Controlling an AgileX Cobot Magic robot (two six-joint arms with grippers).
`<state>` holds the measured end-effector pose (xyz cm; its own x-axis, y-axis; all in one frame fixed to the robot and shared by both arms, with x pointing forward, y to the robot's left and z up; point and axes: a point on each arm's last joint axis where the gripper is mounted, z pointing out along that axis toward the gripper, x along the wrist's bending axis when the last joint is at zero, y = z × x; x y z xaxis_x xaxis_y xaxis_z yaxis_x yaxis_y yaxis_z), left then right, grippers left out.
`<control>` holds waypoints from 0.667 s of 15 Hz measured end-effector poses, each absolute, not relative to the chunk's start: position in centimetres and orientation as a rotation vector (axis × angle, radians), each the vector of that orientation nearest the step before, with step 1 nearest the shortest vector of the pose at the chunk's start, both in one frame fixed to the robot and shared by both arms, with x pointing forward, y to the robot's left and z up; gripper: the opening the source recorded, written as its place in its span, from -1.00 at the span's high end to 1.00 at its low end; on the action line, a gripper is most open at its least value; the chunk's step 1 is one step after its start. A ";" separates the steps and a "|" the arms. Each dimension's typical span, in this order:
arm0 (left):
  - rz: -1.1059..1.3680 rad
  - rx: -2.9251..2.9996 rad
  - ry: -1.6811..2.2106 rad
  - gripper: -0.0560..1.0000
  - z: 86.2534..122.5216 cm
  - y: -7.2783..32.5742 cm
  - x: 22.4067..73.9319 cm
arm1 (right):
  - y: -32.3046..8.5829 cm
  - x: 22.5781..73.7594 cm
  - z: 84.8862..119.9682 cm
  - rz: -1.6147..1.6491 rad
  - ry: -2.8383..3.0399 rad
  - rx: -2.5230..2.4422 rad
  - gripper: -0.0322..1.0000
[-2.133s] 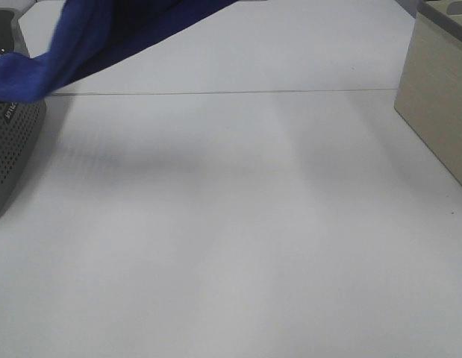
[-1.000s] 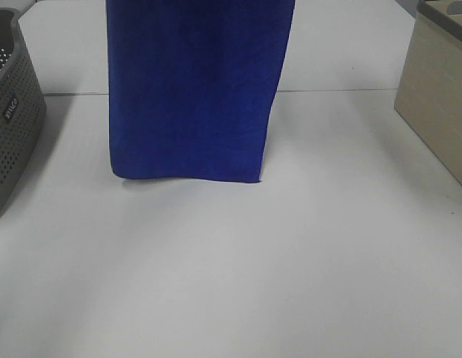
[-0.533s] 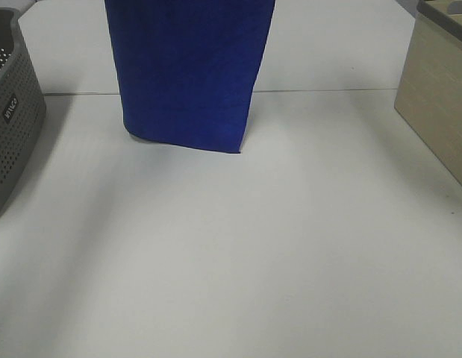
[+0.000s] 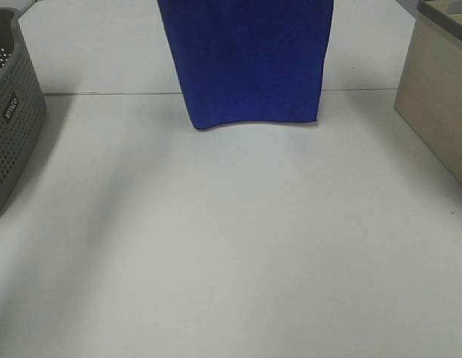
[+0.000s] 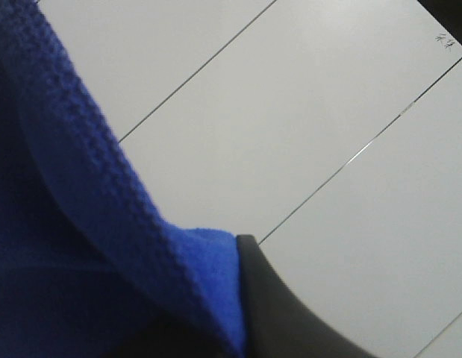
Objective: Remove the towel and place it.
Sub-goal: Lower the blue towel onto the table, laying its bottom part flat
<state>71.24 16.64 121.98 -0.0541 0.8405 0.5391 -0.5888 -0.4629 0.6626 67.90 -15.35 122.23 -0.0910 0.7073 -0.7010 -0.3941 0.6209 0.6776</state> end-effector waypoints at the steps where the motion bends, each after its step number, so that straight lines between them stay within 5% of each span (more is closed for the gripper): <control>1: 1.728 1.132 0.321 0.89 122.0 16.6 71.5 | -15.3 68.2 121.9 0.944 1.376 0.287 0.90; 5: 1.733 1.110 0.316 0.89 121.4 16.2 72.8 | -16.2 71.1 119.0 0.940 1.391 0.334 0.90; 10: 1.754 1.072 0.294 0.89 121.8 16.0 73.3 | -16.1 71.7 120.8 1.015 1.274 0.323 0.90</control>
<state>73.35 16.04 121.75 -0.0889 0.8477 0.5230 -0.6304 -0.4544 0.6294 71.70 -16.11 120.76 -0.0484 0.7715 -0.6344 -0.4466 0.5514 0.7046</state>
